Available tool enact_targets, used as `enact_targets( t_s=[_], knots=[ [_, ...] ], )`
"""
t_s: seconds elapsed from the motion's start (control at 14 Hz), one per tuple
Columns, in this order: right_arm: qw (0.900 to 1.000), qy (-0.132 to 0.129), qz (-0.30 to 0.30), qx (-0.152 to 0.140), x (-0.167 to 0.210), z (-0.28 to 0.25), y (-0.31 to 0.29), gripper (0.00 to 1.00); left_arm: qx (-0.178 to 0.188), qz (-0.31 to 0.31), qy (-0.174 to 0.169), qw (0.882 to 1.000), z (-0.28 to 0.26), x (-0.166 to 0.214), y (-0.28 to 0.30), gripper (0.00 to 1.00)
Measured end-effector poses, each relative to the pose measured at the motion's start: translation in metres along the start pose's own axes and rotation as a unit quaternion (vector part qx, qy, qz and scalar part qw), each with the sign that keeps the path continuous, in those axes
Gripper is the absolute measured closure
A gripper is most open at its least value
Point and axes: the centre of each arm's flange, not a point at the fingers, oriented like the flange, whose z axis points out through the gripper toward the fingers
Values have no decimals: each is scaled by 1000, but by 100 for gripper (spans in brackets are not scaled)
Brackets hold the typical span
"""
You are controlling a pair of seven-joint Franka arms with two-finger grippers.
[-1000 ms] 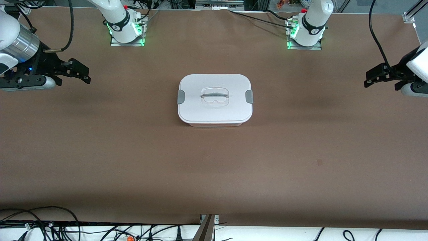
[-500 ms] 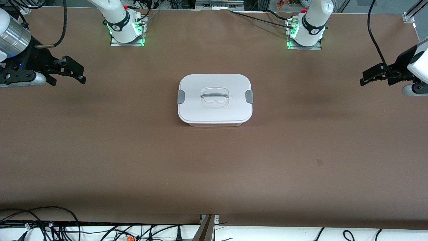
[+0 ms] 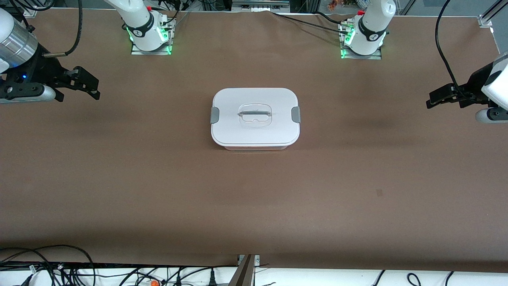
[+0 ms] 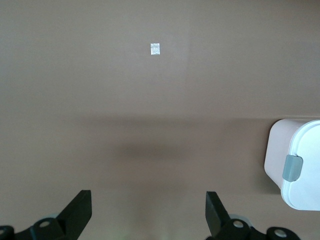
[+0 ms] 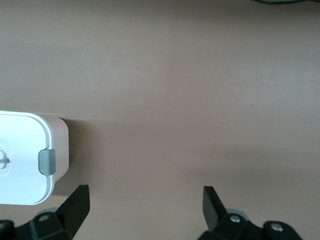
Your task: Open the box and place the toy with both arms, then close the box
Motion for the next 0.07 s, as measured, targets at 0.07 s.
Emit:
enact_targets(
  t_s=[0.07],
  knots=[
    [1000,0,-1,0,0,0,-1,0,0,0,-1,1000,0,0,1,0]
  ],
)
